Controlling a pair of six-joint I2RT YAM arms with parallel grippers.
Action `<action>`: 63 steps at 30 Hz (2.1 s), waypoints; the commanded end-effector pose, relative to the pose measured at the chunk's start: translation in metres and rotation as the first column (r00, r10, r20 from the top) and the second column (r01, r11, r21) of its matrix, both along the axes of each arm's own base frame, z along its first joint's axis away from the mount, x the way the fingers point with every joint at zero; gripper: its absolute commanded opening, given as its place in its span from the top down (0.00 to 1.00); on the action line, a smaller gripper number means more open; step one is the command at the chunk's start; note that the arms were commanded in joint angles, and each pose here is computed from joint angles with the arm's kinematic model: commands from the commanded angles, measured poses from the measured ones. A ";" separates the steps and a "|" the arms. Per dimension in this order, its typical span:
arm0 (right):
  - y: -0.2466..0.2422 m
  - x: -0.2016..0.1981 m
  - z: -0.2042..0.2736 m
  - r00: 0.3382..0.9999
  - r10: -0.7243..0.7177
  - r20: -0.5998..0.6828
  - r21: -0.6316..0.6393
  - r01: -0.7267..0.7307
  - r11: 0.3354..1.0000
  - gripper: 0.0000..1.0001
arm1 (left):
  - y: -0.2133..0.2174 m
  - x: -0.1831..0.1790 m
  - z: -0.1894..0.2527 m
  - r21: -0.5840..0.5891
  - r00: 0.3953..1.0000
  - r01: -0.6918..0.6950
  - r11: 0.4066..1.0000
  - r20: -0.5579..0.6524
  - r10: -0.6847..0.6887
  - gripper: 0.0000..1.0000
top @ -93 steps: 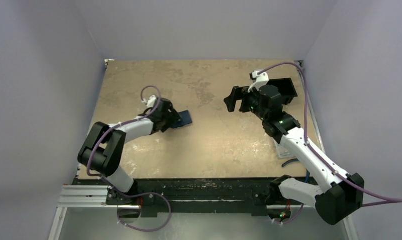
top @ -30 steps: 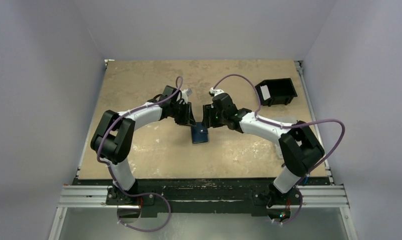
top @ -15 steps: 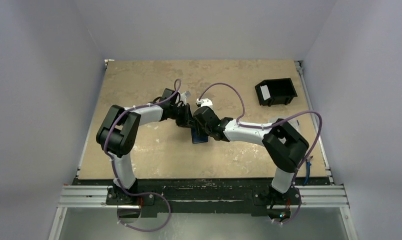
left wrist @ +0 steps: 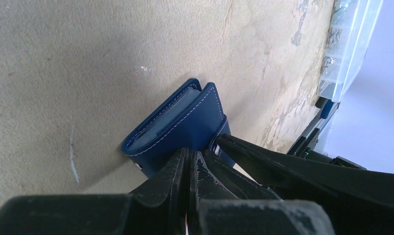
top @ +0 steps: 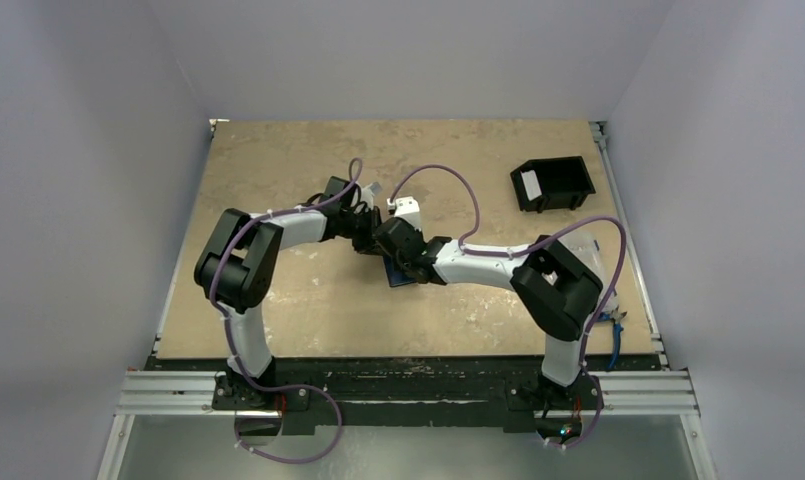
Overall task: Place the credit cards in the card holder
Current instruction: Open the card holder at the center of the board.
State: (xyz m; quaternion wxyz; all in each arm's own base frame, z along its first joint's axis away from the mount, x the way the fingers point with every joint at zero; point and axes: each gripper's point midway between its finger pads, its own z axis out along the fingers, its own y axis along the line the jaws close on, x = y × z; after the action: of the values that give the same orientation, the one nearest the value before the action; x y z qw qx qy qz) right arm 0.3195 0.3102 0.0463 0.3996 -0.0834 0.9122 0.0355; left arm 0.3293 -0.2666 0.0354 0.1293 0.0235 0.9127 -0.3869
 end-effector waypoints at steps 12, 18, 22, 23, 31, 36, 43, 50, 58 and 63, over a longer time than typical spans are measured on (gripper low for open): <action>-0.029 -0.006 0.050 0.997 -0.026 -0.073 0.554 0.063 0.830 1.00 | 0.027 -0.012 -0.050 0.177 0.995 -0.023 0.984 -0.091 0.040 1.00; -0.037 0.005 0.070 0.996 0.054 0.066 0.347 -0.074 0.935 0.88 | 0.025 -0.013 -0.050 0.161 0.994 -0.020 0.987 -0.100 0.036 1.00; -0.028 0.004 0.056 0.994 0.084 0.072 0.149 -0.094 0.984 0.61 | 0.023 -0.014 -0.051 0.156 0.994 -0.016 0.988 -0.106 0.033 1.00; -0.026 0.003 0.052 0.994 0.086 0.068 0.104 -0.092 0.990 0.59 | 0.024 -0.014 -0.051 0.157 0.994 -0.017 0.987 -0.105 0.034 1.00; -0.011 0.001 0.032 0.992 0.101 0.082 -0.179 -0.085 0.980 0.56 | 0.024 -0.014 -0.051 0.161 0.994 -0.017 0.987 -0.105 0.035 1.00; -0.003 0.001 0.021 0.989 0.118 0.090 -0.267 -0.090 0.960 0.65 | 0.023 -0.015 -0.053 0.157 0.993 -0.015 0.988 -0.110 0.033 1.00; -0.018 0.003 0.009 0.993 0.044 0.106 -0.334 -0.006 0.943 0.75 | 0.024 -0.015 -0.054 0.163 0.993 -0.017 0.987 -0.112 0.035 1.00; -0.032 0.000 0.022 0.986 -0.042 0.161 -0.279 0.086 0.956 1.00 | 0.027 -0.016 -0.057 0.177 0.993 -0.016 0.984 -0.115 0.037 1.00; -0.019 0.009 0.037 0.998 0.067 0.001 0.314 -0.064 0.947 1.00 | 0.029 -0.017 -0.062 0.193 0.992 -0.009 0.981 -0.121 0.033 1.00; -0.005 0.000 0.042 0.974 0.223 -0.046 0.497 -0.171 0.851 1.00 | 0.025 -0.012 -0.051 0.182 0.998 0.014 0.983 -0.069 -0.001 1.00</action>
State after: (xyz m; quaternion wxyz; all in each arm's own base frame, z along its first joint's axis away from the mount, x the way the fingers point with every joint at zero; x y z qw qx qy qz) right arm 0.3372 0.2533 0.0662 0.3879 -0.0266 0.9082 0.1548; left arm 0.3300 -0.2705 0.0330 0.1111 0.0256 0.9100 -0.3987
